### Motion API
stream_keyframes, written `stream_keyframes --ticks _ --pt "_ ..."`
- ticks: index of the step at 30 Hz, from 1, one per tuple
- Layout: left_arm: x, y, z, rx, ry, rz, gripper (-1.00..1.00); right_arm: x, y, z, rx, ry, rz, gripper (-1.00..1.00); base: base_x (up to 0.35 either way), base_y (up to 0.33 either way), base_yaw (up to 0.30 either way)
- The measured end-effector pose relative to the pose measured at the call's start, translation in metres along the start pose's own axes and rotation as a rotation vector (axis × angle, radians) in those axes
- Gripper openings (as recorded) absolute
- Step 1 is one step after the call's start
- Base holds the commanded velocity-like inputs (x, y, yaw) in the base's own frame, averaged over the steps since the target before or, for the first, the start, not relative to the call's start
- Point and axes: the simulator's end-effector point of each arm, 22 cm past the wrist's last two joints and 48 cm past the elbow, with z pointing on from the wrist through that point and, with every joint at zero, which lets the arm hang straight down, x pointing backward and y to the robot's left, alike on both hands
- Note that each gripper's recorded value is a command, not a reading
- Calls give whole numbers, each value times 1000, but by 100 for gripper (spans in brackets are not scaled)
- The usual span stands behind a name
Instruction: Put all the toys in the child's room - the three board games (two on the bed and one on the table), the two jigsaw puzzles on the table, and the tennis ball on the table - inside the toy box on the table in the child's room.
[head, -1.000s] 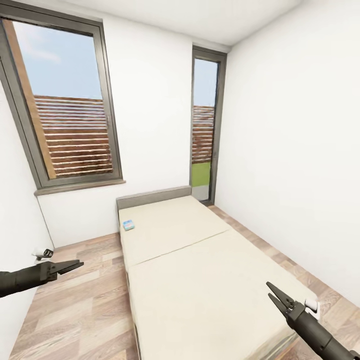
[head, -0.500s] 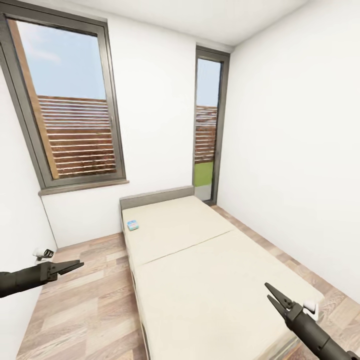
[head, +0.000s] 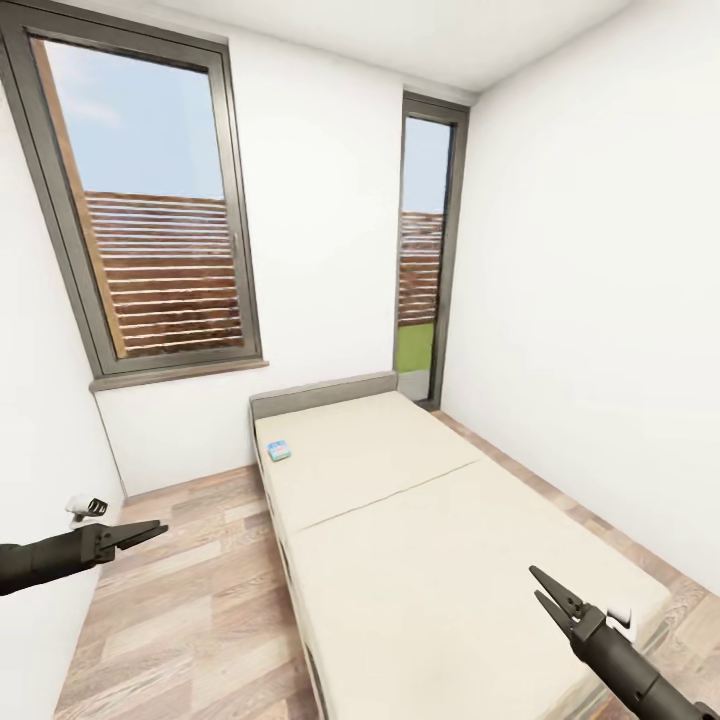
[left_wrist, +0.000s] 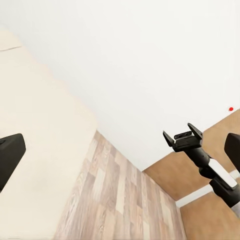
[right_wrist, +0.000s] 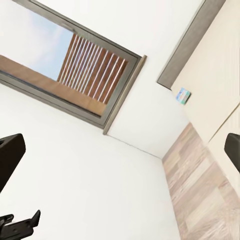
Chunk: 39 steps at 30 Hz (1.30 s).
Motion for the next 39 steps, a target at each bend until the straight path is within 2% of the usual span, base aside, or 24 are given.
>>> stream_keyframes --ticks 9,39 --pt "0 0 0 0 0 -1 100 -1 0 0 1 -1 0 100 0 225 0" --pt "10 19 4 -14 14 -39 100 6 -19 0 40 22 22 100 0 30 -14"
